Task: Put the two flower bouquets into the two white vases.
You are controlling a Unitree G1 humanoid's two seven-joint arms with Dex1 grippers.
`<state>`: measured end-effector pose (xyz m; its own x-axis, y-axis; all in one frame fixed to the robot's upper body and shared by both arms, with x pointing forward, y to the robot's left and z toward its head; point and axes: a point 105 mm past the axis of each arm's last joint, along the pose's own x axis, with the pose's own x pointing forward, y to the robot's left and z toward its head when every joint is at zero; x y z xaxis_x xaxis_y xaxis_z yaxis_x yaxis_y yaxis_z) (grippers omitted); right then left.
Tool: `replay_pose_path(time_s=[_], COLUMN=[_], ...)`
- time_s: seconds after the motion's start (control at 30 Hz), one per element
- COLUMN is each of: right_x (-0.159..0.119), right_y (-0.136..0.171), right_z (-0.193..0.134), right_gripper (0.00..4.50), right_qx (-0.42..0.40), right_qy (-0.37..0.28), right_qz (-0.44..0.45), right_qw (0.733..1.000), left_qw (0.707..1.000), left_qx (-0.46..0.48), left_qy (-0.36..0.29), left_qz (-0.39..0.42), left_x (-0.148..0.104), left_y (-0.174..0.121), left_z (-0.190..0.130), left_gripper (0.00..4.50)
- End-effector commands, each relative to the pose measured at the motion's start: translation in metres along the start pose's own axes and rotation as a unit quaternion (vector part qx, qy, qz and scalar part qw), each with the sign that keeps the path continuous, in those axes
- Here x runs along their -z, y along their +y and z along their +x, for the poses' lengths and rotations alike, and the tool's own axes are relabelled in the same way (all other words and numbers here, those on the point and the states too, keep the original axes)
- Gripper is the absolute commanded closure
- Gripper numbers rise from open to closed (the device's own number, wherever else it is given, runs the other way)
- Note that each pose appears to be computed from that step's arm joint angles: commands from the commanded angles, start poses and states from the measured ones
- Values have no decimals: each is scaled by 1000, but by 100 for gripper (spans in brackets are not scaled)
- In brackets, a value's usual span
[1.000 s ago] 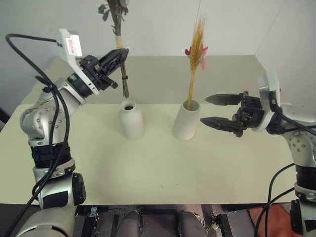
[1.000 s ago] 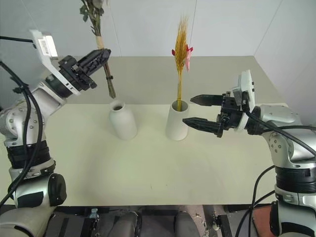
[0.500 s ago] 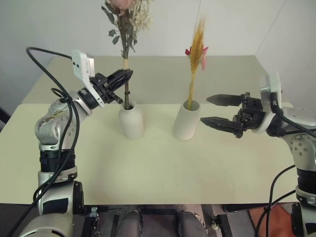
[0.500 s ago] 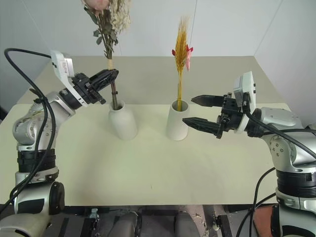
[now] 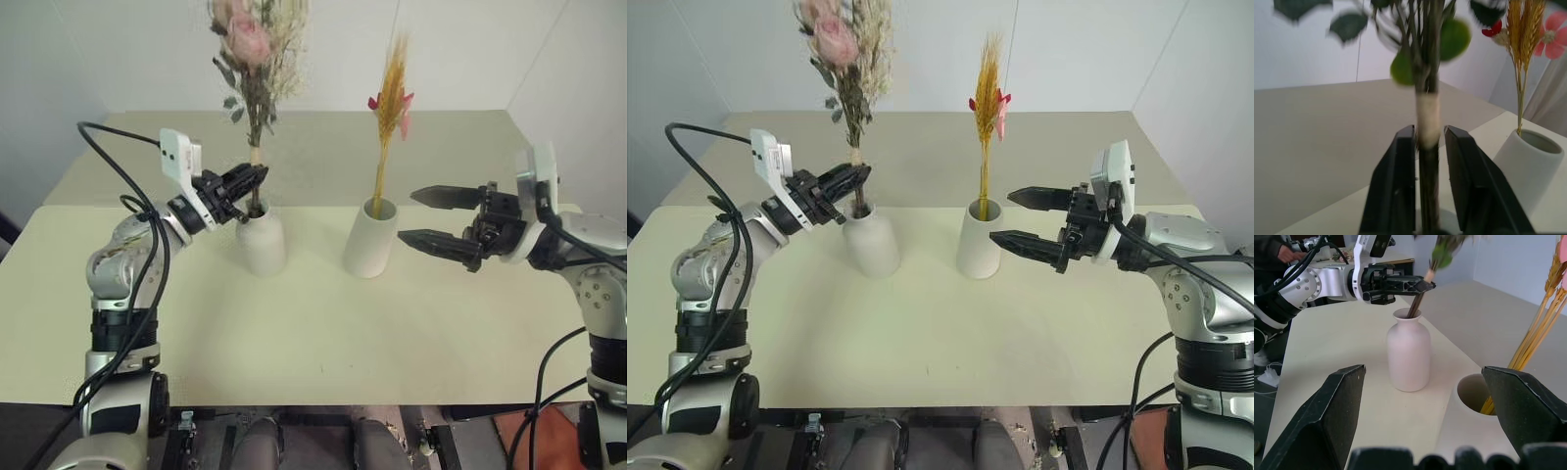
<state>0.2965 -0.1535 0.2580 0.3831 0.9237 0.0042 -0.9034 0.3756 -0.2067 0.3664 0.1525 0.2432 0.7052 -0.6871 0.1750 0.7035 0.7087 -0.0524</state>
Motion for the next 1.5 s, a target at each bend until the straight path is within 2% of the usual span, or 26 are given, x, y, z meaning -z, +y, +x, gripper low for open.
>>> replay_pose_path(time_s=[0.03,0.07,0.27,0.47,0.77,1.13,1.5], right_x=[-14,-14,-11,-8,2,11,12], right_y=[2,2,0,-3,-9,-22,-18], right_z=[-6,-6,-5,-6,-12,-32,-44], right_gripper=[0,0,0,0,0,0,0], right_qx=[3,3,4,3,18,73,100], right_qy=[-17,-17,-15,-10,9,61,72], right_qz=[-24,-23,-18,-13,0,0,-3], right_qw=[1000,1000,1000,1000,1000,995,992], left_qw=[1000,1000,999,993,979,978,977], left_qx=[8,7,1,-11,29,83,99], left_qy=[-18,-17,23,92,147,136,131], left_qz=[22,23,39,78,137,138,134], left_x=[-17,-17,-10,-4,-21,-37,-43], left_y=[-8,-9,-23,-24,-27,-40,-39], left_z=[-15,-19,-68,-113,-151,-153,-147], left_gripper=[217,175,3,3,3,3,3])
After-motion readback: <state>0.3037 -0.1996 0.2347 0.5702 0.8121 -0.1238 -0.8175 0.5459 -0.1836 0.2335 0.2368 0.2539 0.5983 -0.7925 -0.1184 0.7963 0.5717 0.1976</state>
